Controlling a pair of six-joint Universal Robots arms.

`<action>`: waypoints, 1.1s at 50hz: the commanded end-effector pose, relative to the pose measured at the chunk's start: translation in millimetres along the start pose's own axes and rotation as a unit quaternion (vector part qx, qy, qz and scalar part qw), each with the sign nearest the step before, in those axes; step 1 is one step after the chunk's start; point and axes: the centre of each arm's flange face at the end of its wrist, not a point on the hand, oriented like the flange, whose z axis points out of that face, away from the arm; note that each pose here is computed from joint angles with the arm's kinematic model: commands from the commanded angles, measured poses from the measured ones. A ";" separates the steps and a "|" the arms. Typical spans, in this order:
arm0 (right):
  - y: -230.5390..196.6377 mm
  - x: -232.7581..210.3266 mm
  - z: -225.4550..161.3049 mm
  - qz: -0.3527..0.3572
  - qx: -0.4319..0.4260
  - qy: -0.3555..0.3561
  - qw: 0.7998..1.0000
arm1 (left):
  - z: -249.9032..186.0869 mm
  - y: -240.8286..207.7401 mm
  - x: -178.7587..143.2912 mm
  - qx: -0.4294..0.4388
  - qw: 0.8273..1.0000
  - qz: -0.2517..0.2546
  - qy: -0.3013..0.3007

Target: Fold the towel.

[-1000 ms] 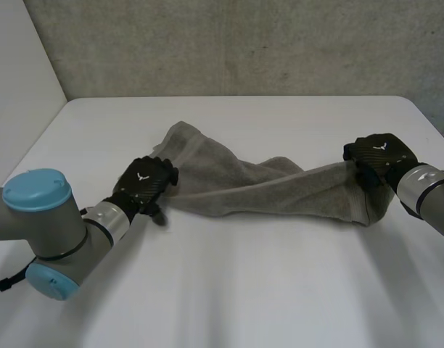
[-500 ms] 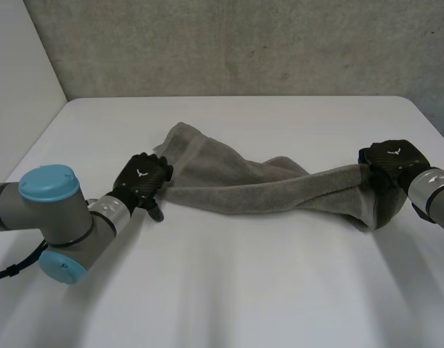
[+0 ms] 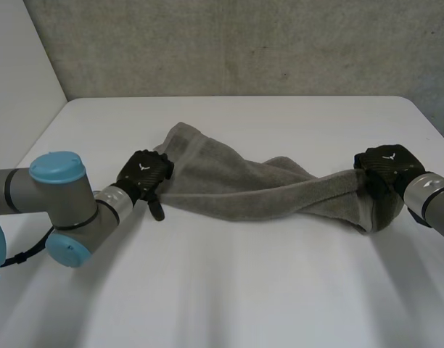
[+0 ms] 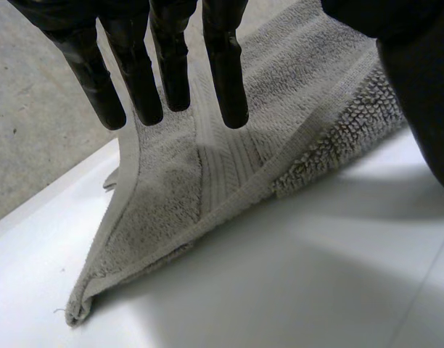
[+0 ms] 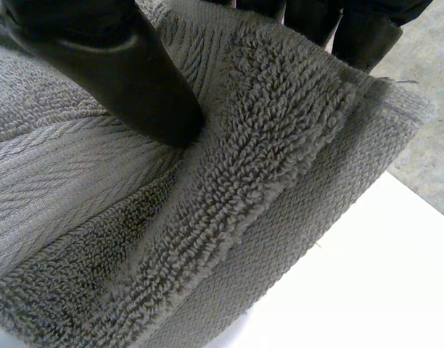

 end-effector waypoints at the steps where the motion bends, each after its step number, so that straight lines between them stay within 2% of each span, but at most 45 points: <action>1: 0.8 -1.1 0.3 0.000 -0.001 -0.002 1.000 | 2.2 -6.4 -3.4 0.002 1.000 -0.001 -0.001; 16: 1.6 -2.9 -0.1 0.000 -0.003 -0.003 1.000 | 5.7 -16.7 -9.0 0.003 1.000 -0.010 -0.001; 36: 3.3 -2.7 0.9 0.000 -0.004 -0.003 1.000 | 6.7 -6.8 -4.4 -0.010 1.000 -0.015 0.006; 55: 5.2 3.3 3.2 -0.003 -0.010 0.026 1.000 | 7.5 -8.1 -5.4 -0.007 1.000 -0.022 0.003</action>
